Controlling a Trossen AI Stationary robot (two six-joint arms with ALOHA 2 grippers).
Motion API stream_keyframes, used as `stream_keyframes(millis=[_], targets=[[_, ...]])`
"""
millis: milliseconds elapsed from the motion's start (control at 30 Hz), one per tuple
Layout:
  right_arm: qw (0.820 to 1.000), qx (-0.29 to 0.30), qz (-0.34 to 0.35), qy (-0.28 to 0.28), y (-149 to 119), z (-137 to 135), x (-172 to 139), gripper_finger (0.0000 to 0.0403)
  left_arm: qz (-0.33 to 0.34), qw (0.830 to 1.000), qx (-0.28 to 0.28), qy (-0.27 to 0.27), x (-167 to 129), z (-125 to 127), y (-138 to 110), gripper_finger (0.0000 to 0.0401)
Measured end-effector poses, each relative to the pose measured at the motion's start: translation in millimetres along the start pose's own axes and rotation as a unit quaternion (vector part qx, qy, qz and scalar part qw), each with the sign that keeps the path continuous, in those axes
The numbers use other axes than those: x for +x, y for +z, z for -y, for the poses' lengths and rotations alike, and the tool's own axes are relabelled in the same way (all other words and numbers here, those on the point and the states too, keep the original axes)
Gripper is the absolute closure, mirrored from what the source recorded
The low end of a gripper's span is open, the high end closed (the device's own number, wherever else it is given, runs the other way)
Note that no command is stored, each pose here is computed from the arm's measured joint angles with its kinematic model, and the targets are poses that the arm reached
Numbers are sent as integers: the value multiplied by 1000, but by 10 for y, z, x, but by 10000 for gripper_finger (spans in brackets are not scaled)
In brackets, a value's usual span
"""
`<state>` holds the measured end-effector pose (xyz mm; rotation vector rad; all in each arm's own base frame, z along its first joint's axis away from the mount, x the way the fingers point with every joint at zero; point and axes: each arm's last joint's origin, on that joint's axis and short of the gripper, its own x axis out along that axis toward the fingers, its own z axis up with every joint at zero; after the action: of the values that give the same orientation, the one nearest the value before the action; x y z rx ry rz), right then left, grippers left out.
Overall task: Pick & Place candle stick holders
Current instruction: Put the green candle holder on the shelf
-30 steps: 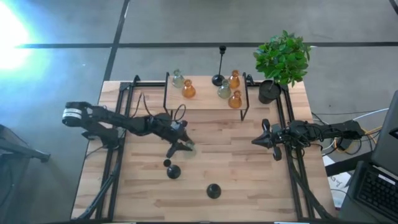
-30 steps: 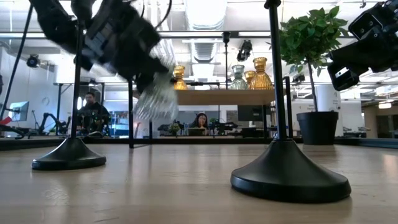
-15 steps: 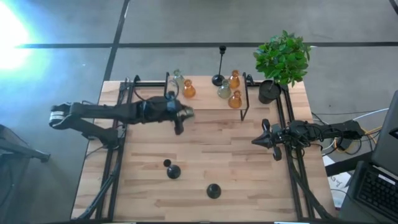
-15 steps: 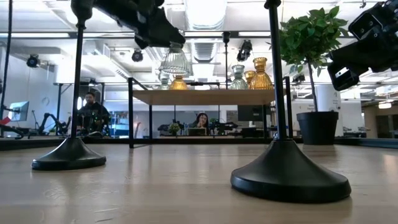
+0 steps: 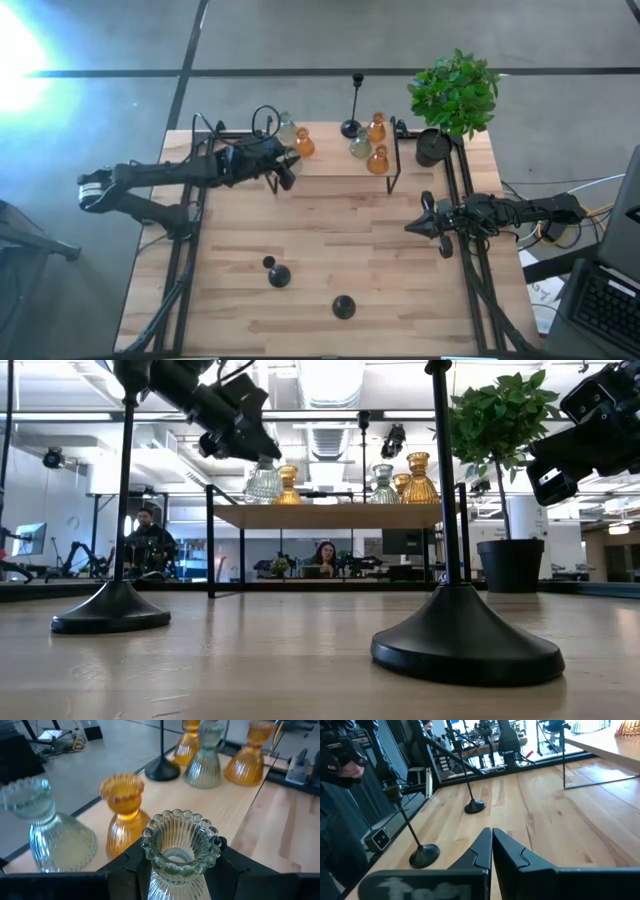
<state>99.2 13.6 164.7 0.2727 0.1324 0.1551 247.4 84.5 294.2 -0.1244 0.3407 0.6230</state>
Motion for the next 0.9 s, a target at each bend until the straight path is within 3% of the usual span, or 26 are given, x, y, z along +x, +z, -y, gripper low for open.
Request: stream_keyframes(millis=[467, 900], targets=[[1000, 0, 0, 0, 0, 0, 0, 394, 15, 998, -46, 28, -96, -105, -281, 260], [1000, 0, 0, 0, 0, 0, 0, 394, 27, 997, -48, 55, -87, -197, -310, 260]])
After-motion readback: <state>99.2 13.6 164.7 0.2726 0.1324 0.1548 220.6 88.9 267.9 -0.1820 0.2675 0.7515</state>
